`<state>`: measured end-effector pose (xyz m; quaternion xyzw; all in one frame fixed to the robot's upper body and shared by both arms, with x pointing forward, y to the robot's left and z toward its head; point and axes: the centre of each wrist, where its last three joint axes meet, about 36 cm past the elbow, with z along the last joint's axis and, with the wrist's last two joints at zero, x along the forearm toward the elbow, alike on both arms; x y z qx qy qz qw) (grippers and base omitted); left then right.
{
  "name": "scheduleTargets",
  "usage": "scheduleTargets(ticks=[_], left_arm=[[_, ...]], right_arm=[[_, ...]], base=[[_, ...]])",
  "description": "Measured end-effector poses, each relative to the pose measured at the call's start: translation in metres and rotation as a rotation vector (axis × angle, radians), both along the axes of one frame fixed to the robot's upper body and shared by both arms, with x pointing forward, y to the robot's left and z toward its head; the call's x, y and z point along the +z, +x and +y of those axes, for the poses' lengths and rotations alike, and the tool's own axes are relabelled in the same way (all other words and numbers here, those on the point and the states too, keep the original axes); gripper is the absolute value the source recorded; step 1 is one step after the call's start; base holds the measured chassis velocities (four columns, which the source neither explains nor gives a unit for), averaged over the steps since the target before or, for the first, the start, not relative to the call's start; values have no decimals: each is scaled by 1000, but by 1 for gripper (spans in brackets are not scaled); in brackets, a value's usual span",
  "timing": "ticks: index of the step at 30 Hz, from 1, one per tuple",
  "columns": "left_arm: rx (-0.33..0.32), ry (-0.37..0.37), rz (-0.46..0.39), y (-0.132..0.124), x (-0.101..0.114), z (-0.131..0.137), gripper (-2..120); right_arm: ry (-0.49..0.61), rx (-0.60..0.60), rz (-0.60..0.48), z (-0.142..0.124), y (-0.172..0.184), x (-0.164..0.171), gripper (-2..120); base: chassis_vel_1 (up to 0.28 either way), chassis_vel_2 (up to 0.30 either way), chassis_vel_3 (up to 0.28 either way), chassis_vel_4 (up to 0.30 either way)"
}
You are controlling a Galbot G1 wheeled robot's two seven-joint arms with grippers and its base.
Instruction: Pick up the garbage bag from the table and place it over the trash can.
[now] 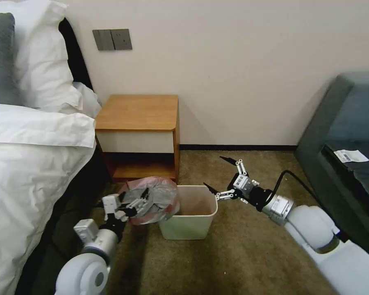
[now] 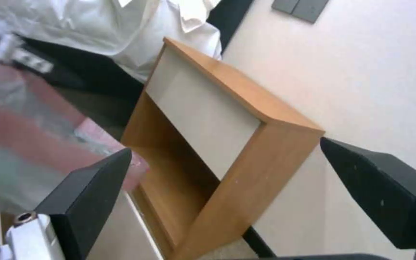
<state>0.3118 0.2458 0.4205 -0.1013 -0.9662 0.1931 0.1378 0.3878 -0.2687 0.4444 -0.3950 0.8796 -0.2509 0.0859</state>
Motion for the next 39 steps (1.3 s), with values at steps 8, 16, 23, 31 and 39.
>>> scheduleTargets(ticks=[8,16,23,31,39], left_arm=[[-42,-89,48,14,0,-9,93],[-37,-93,118,-2,-17,-16,93],[-22,-45,180,-26,-38,-17,93],[19,-8,170,-28,-45,-18,92],[21,1,150,-9,-46,-16,80]], right_arm=[[15,2,10,8,-6,-6,100],[22,5,9,14,-4,-11,100],[30,16,5,20,-6,-16,100],[38,20,8,21,-10,-22,100],[45,16,9,21,-16,-30,100]], base=[[0,0,0,0],[0,0,0,0],[0,0,0,0],[0,0,0,0],[0,0,0,0]])
